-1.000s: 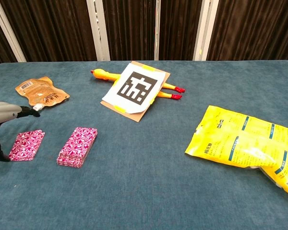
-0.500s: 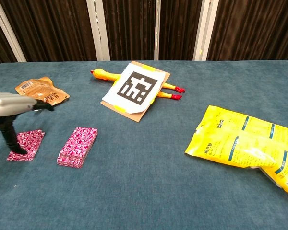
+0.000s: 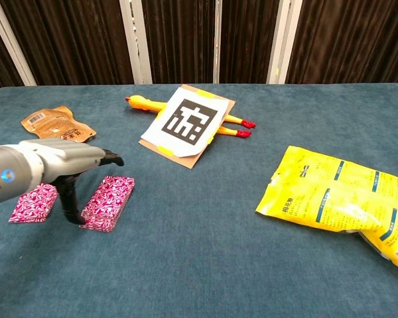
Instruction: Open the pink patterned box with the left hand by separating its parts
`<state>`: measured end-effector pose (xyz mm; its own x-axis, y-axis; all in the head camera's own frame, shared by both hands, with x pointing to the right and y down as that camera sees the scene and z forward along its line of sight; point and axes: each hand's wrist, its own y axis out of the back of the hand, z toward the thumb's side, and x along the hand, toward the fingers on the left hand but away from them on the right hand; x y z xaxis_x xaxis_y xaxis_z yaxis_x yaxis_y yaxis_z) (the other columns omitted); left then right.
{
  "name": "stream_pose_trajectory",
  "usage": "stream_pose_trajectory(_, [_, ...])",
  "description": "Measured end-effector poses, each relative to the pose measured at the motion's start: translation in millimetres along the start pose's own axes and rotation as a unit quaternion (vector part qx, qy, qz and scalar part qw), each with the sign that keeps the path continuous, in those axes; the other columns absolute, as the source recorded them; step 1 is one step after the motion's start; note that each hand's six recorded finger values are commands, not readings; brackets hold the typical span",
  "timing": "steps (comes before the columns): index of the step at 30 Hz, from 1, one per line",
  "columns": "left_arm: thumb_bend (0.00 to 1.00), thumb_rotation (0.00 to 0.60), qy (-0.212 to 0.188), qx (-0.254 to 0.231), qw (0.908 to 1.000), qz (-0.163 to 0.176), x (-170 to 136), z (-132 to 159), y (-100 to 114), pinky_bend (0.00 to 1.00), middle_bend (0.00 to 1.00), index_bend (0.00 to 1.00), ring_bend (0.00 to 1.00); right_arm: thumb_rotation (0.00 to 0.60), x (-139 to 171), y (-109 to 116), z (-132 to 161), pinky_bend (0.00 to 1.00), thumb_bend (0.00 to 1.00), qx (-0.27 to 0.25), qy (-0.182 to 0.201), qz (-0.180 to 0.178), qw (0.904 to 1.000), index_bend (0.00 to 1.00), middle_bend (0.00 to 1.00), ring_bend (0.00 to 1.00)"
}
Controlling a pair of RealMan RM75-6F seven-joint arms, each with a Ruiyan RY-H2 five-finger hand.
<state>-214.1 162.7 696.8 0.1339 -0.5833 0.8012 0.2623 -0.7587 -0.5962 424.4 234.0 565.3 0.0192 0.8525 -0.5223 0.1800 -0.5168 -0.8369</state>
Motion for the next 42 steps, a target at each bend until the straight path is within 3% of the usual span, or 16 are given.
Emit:
stream_pose_trajectory(8, [0.3, 0.6, 0.002, 0.002, 0.9999, -0.011, 8.5, 12.9, -1.5, 0.0, 0.0, 0.16, 0.0, 0.6, 0.0, 0.3, -0.9, 0.02, 0.36, -0.003, 0.0, 0.0, 1.0, 0.0, 0.0, 0.0])
stream_pose_trajectory(15, [0.38, 0.6, 0.003, 0.006, 0.9998, -0.017, 10.8, 18.7, -5.1, 0.0, 0.0, 0.42, 0.0, 0.6, 0.0, 0.6, -0.2, 0.02, 0.36, -0.004, 0.0, 0.0, 1.0, 0.0, 0.0, 0.0])
stream_pose_trajectory(17, [0.4, 0.6, 0.003, 0.004, 0.9999, -0.015, 10.9, 18.7, -4.7, 0.0, 0.0, 0.45, 0.0, 0.6, 0.1, 0.8, -0.3, 0.02, 0.36, -0.004, 0.0, 0.0, 1.0, 0.0, 0.0, 0.0])
stream_pose_trajectory(31, [0.42, 0.6, -0.025, -0.039, 0.9987, 0.023, -3.8, 20.3, 19.4, 0.0, 0.0, 0.49, 0.0, 0.6, 0.2, 0.8, 0.3, 0.02, 0.36, -0.002, 0.001, -0.002, 1.0, 0.0, 0.0, 0.0])
stream_pose_trajectory(42, [0.42, 0.6, -0.063, -0.04, 0.9968, 0.028, -3.8, 57.6, 26.9, 0.0, 0.0, 0.47, 0.0, 0.6, -0.1, 1.7, -0.4, 0.02, 0.36, -0.005, -0.001, -0.004, 1.0, 0.0, 0.0, 0.0])
